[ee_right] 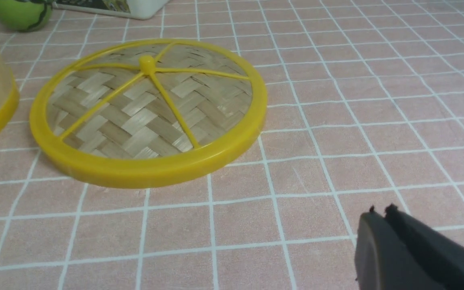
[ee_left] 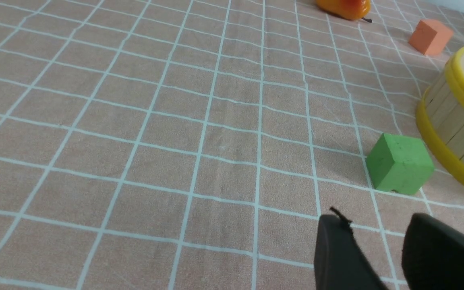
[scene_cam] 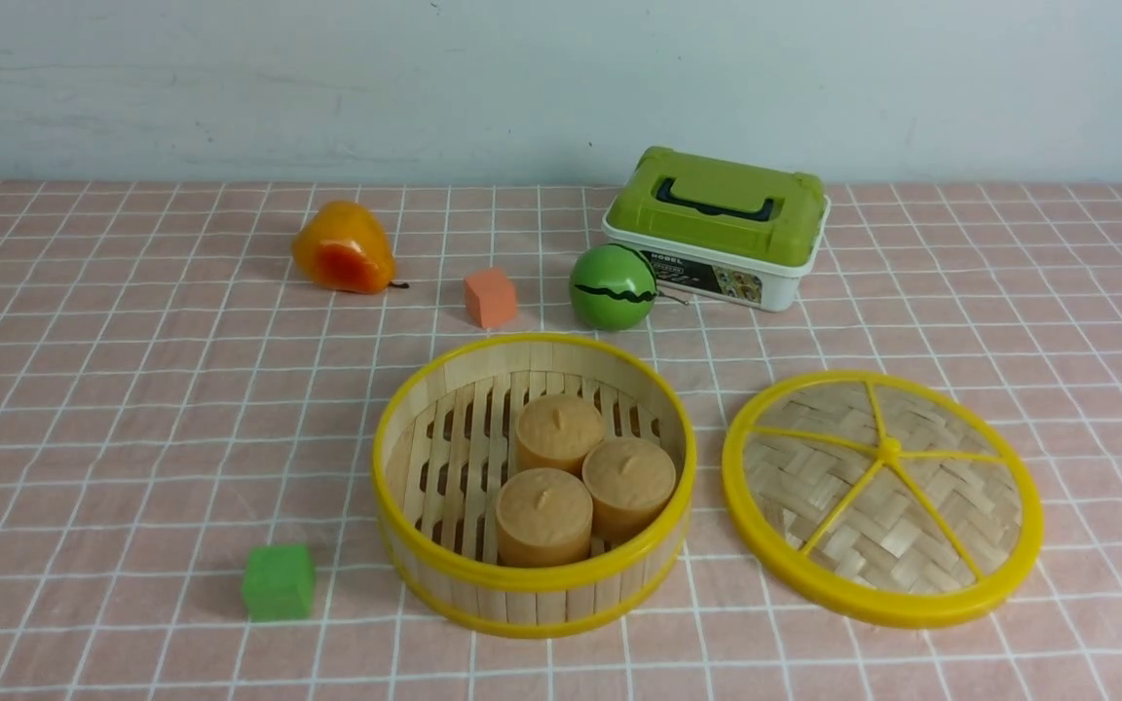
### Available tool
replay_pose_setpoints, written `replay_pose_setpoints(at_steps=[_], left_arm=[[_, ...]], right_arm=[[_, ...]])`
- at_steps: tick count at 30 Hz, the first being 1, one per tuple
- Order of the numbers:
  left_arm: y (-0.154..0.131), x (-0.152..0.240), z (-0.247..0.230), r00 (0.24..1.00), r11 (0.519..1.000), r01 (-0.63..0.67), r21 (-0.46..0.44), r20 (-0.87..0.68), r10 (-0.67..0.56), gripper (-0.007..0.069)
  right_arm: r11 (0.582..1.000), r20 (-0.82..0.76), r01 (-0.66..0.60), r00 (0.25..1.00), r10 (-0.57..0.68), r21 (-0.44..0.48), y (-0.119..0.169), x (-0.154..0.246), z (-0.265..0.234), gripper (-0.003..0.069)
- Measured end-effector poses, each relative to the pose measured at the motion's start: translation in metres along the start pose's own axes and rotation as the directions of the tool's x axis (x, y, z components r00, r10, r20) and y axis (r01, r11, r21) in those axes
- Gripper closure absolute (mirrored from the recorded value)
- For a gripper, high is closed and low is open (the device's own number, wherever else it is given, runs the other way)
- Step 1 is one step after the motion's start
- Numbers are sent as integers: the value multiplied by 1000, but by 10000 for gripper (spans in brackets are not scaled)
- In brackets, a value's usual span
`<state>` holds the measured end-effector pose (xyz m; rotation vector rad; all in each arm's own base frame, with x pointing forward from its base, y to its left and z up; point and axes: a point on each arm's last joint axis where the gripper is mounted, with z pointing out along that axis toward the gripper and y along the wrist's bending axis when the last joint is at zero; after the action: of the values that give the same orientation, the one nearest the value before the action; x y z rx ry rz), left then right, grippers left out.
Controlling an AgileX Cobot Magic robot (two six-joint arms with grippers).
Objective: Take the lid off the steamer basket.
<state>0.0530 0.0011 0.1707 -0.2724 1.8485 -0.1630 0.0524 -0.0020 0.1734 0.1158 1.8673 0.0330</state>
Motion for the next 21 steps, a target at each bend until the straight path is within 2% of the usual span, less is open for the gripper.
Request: replay_pose_setpoints(at_steps=[4,21], left_arm=[[0,0,0,1000,1000,0,0,0,0,386],[0,0,0,1000,1000,0,0,0,0,386]], right_arm=[[999,-4,13,1000,-13,-42,2,0,0,684],[999,-5,15,1000,-15,-46,3,0,0,677]])
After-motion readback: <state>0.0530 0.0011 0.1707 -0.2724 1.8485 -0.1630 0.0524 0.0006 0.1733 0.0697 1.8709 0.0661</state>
